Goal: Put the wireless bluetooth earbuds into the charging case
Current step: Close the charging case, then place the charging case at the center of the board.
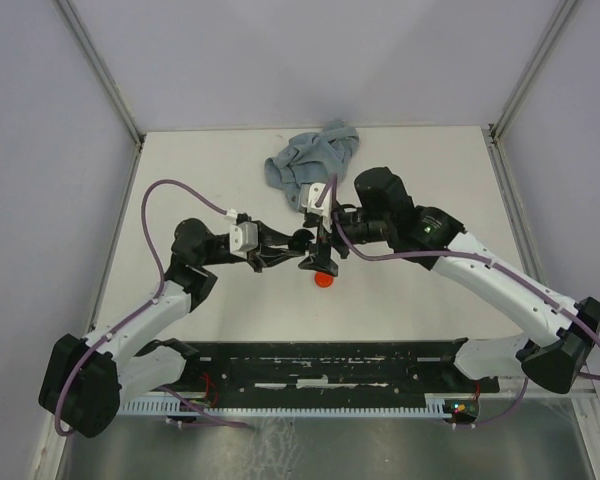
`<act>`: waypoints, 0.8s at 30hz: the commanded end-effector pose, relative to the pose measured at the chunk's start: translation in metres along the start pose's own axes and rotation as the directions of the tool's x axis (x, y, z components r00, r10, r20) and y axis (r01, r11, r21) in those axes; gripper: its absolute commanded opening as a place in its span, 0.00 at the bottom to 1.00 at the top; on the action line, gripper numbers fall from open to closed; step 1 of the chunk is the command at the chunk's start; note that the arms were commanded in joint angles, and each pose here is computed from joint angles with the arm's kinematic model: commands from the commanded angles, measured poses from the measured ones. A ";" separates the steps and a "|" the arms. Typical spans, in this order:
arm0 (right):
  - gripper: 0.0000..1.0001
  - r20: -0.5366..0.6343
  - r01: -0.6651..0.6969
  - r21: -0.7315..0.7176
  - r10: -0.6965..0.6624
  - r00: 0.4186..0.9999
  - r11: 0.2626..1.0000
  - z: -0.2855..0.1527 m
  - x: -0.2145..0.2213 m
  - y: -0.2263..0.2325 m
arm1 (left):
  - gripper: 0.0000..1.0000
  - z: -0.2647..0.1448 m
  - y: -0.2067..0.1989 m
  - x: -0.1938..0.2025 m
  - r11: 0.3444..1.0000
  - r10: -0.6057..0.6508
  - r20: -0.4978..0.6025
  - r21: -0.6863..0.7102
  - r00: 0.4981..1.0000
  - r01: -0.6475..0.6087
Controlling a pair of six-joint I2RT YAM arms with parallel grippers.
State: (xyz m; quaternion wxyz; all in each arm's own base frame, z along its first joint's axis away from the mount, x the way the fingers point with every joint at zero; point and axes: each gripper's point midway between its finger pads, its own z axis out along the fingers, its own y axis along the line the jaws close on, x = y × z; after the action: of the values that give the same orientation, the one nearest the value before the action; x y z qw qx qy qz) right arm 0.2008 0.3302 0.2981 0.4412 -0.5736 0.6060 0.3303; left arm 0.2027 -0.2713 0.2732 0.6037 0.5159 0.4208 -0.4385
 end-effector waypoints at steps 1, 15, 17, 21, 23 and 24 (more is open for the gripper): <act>0.93 0.062 0.050 -0.075 -0.045 0.997 0.996 -0.001 -0.019 0.009 | 0.03 0.001 0.012 -0.015 0.997 0.066 0.004 -0.045 0.998 -0.065; 0.89 -0.032 -0.005 0.036 0.006 0.999 0.999 -0.009 0.010 -0.006 | 0.03 -0.008 0.035 0.031 0.894 -0.348 -0.006 -0.305 0.938 0.329; 0.89 -0.051 -0.038 0.128 0.045 0.998 0.991 -0.012 0.017 -0.019 | 0.03 -0.014 0.039 0.046 0.833 -0.437 -0.009 -0.380 0.899 0.402; 0.90 -0.124 -0.098 0.356 0.150 0.981 0.929 -0.024 0.049 -0.048 | 0.03 -0.031 0.043 0.090 0.608 -0.670 0.012 -0.565 0.742 0.558; 0.89 -0.153 -0.126 0.449 0.215 0.964 0.885 -0.031 0.067 -0.058 | 0.03 -0.037 0.038 0.113 0.504 -0.757 0.022 -0.617 0.653 0.605; 0.89 -0.160 -0.144 0.485 0.249 0.955 0.862 -0.034 0.076 -0.060 | 0.03 -0.039 0.034 0.124 0.452 -0.795 0.031 -0.636 0.606 0.626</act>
State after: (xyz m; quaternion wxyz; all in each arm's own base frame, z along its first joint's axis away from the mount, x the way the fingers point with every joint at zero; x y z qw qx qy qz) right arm 0.2303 0.2930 0.2556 0.4317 -0.5125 0.7043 0.2345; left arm 0.2577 -0.2538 0.2053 0.5105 0.2600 0.6928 -0.4380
